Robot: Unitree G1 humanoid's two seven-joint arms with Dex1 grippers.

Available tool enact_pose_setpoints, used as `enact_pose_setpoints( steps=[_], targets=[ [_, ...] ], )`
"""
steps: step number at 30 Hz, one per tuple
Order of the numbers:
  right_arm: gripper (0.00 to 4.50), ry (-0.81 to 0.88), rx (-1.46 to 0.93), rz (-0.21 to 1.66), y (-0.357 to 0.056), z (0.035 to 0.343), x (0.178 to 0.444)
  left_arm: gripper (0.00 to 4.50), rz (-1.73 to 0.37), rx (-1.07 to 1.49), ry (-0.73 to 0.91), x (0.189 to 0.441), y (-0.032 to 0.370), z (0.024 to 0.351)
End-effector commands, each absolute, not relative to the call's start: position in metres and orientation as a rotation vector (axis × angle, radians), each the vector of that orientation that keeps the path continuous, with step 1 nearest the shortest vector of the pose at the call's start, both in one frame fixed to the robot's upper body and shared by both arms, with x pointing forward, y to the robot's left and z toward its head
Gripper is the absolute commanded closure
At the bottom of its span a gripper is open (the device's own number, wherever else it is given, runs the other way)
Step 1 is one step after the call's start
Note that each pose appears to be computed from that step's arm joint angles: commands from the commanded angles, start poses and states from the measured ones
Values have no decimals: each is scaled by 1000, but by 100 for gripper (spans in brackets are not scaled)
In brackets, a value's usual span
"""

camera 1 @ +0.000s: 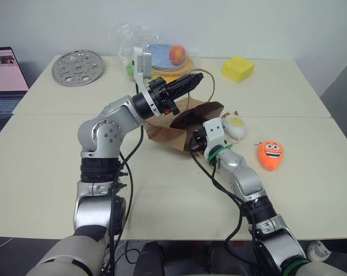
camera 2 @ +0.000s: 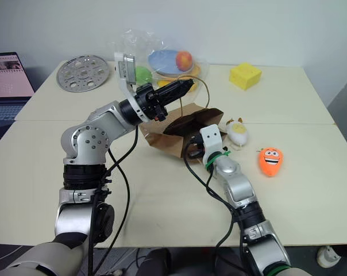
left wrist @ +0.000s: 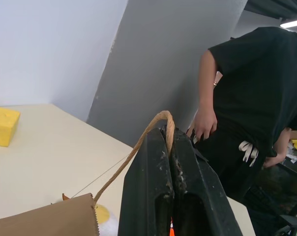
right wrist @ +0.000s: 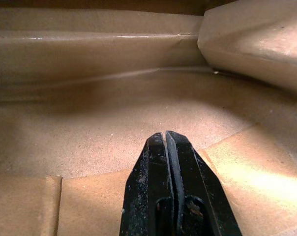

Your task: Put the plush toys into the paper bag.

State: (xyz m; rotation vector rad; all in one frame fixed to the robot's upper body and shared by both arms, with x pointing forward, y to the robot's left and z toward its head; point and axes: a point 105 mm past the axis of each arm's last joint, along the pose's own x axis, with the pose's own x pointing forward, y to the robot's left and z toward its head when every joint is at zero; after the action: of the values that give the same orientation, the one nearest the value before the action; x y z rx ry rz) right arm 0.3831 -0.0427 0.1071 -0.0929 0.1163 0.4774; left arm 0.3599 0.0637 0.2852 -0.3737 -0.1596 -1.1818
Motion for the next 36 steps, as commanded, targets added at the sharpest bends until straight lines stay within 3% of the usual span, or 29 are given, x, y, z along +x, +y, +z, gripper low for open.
enact_pose_setpoints(
  steps=[1,7,15,25,29,36],
  targets=[
    [444,150,-153,482,-48,95,373,450,-1108,-375,-273,371,83,317],
    [444,201,-69,352,-62,90,375,450,-1118,-378,-356,368,86,339],
    [444,218,-33,317,-57,93,378,450,-1102,-416,-412,368,94,355],
    [444,220,-19,278,-59,98,385,450,-1153,-418,-455,354,91,359],
    [444,208,-17,275,-55,103,388,450,-1140,-381,-430,355,88,345],
    [444,250,-18,273,-57,92,385,450,-1151,-405,-487,348,89,364]
  ],
)
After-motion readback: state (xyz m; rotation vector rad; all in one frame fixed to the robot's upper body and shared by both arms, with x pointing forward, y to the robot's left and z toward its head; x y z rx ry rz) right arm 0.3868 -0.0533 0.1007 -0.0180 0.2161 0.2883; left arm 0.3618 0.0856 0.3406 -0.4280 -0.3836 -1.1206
